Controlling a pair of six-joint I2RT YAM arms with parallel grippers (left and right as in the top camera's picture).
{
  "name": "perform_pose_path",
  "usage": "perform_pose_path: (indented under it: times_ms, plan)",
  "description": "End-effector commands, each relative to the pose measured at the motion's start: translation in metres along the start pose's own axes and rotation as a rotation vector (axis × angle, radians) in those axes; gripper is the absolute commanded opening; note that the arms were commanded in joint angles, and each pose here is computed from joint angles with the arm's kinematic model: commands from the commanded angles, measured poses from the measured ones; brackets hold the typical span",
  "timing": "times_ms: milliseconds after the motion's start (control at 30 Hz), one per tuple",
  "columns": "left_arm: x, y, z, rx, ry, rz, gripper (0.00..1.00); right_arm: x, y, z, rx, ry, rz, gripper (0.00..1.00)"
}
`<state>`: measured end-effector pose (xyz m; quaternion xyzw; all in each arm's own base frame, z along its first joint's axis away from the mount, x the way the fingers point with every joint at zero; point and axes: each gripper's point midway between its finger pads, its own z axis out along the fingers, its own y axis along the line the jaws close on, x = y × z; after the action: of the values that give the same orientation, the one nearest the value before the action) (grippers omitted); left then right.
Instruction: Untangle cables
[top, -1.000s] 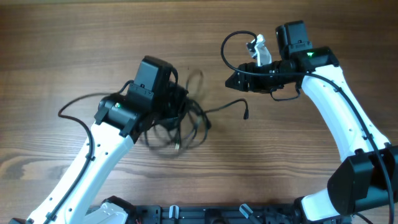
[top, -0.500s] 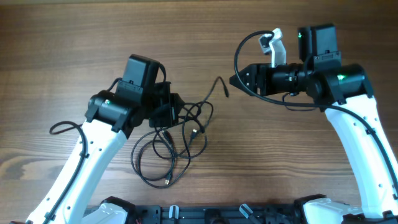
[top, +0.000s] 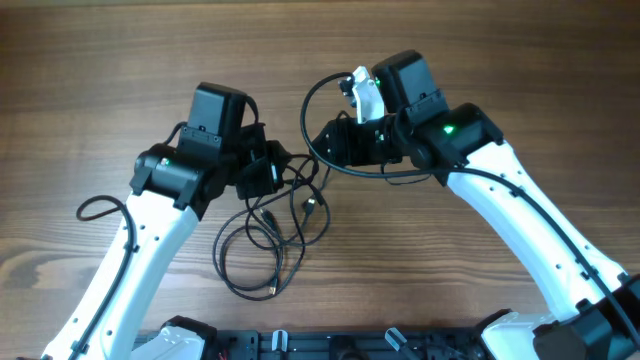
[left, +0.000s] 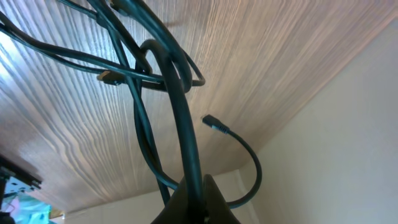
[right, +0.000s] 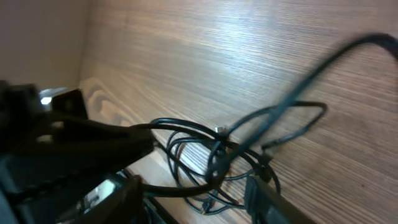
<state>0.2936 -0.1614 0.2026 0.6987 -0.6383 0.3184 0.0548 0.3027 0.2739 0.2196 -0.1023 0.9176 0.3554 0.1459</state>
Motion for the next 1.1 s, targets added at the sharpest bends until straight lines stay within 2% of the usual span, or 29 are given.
perform_pose_path:
  times_ms: [0, 133, 167, 300, 400, 467, 733, 900, 1067]
  plan:
    - [-0.003, -0.007, -0.004, 0.022, 0.005, -0.172, 0.04, -0.005, -0.019, 0.008, 0.090, -0.021, 0.100, 0.50]
    - [-0.003, -0.007, -0.005, 0.022, 0.004, -0.137, 0.04, -0.010, -0.039, 0.007, 0.195, -0.064, 0.166, 0.50]
    - [-0.004, -0.007, -0.004, 0.023, 0.001, -0.042, 0.04, -0.013, -0.043, 0.006, 0.208, -0.077, 0.178, 0.51]
    - [-0.008, -0.025, -0.006, 0.092, -0.069, 0.578, 0.04, -0.024, -0.066, -0.008, 0.224, -0.104, 0.239, 0.51]
    - [-0.013, -0.029, -0.006, 0.092, -0.119, 0.870, 0.04, -0.029, -0.069, -0.015, 0.169, -0.098, 0.254, 0.51]
    - [-0.009, -0.035, -0.007, 0.110, -0.128, 1.056, 0.04, -0.029, -0.065, -0.016, 0.126, -0.085, 0.258, 0.57]
    - [-0.006, -0.041, -0.008, 0.142, -0.130, 1.070, 0.04, -0.018, -0.057, 0.006, 0.032, 0.024, 0.281, 0.57]
    - [-0.005, -0.043, -0.008, 0.144, -0.140, 1.180, 0.04, -0.017, -0.066, 0.007, 0.042, 0.038, 0.138, 0.56]
    - [-0.002, -0.048, -0.009, 0.165, -0.149, 1.259, 0.04, -0.020, -0.086, -0.007, 0.045, 0.032, 0.225, 0.57]
